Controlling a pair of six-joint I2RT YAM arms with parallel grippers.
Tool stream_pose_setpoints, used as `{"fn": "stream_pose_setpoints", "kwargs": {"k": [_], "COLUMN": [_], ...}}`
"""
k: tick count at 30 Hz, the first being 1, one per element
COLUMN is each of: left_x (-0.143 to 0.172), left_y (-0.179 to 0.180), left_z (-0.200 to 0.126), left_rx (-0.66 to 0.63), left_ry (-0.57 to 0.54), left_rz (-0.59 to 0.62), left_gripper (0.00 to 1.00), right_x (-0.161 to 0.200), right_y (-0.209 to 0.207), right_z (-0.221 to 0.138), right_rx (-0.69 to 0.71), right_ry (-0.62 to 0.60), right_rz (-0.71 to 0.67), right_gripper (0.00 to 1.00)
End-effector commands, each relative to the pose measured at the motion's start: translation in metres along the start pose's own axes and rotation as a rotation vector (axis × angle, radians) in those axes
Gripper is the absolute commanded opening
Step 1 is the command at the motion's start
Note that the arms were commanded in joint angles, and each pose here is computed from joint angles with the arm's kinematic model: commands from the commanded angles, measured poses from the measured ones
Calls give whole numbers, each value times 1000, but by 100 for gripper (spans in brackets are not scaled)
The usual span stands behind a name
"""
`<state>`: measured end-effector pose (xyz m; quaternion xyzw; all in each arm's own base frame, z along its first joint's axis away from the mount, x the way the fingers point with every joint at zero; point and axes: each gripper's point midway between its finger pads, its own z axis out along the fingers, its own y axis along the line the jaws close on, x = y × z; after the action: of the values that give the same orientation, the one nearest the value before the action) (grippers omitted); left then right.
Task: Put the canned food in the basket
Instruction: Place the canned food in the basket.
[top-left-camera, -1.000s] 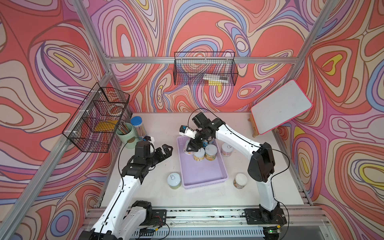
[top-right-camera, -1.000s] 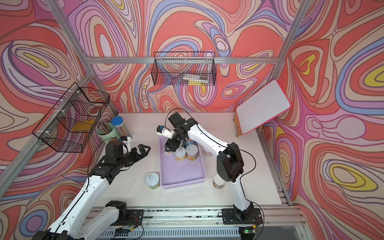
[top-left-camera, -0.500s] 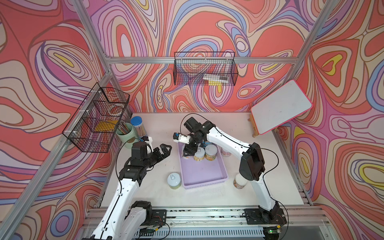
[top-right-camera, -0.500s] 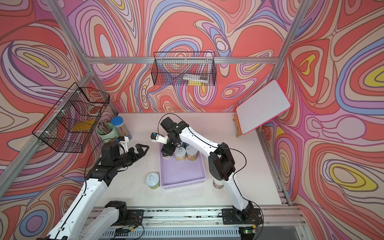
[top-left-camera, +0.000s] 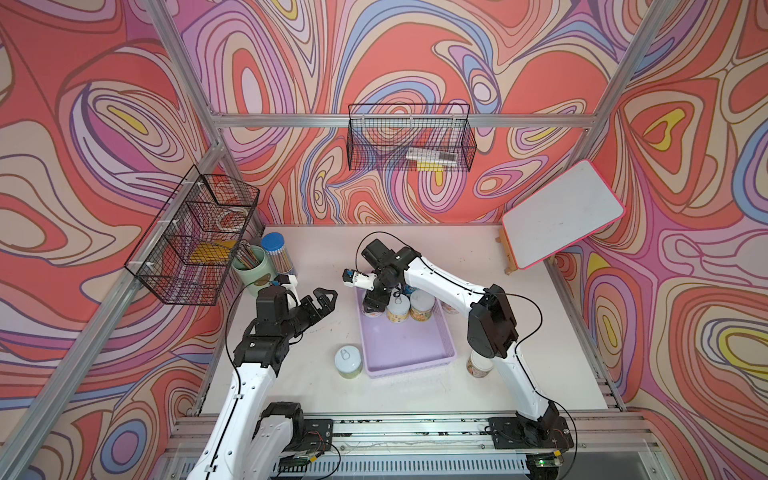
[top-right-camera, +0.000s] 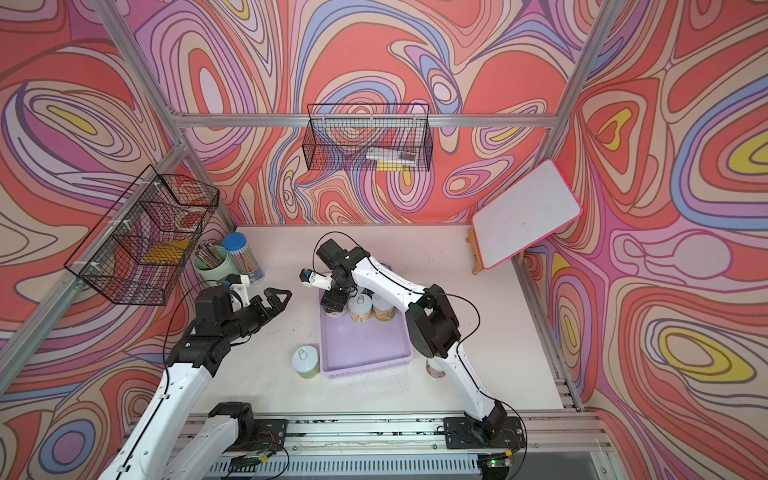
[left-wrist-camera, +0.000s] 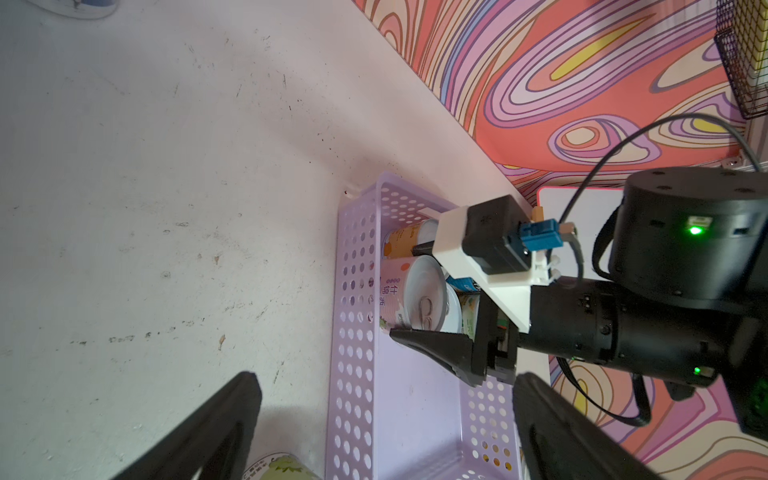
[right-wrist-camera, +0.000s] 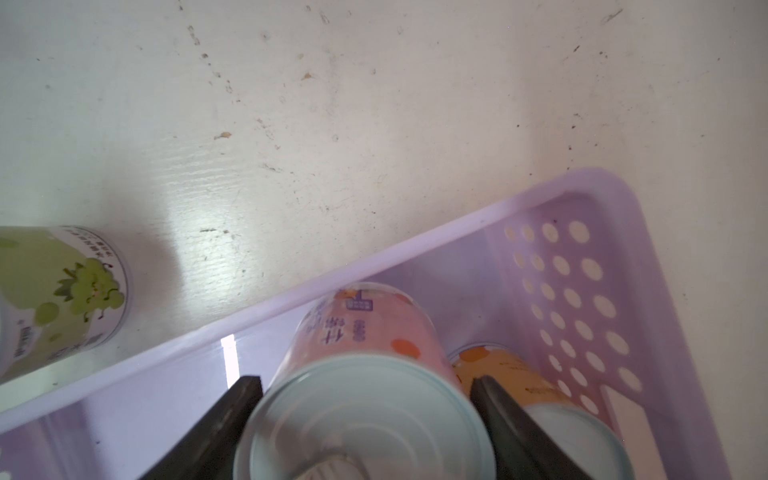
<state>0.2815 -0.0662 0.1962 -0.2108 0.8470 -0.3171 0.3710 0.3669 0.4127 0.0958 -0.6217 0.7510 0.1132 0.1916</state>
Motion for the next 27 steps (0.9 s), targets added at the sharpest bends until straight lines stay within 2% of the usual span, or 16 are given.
{"fn": "stream_pose_setpoints", "kwargs": {"k": [1, 12, 27], "left_x": [5, 4, 6], "left_y": [6, 4, 4], "left_z": [-1, 1, 2], "left_rx": [-10, 0, 5], "left_ry": [11, 24, 32], "left_rz": [-12, -13, -14], "left_gripper": [99, 99, 99], "right_x": [-23, -30, -25], "right_y": [-20, -53, -79], "right_z": [-5, 12, 27], "right_rx": [94, 243, 374], "right_ry": [-65, -75, -48], "right_rz": [-27, -47, -53], "right_gripper": [32, 31, 32]}}
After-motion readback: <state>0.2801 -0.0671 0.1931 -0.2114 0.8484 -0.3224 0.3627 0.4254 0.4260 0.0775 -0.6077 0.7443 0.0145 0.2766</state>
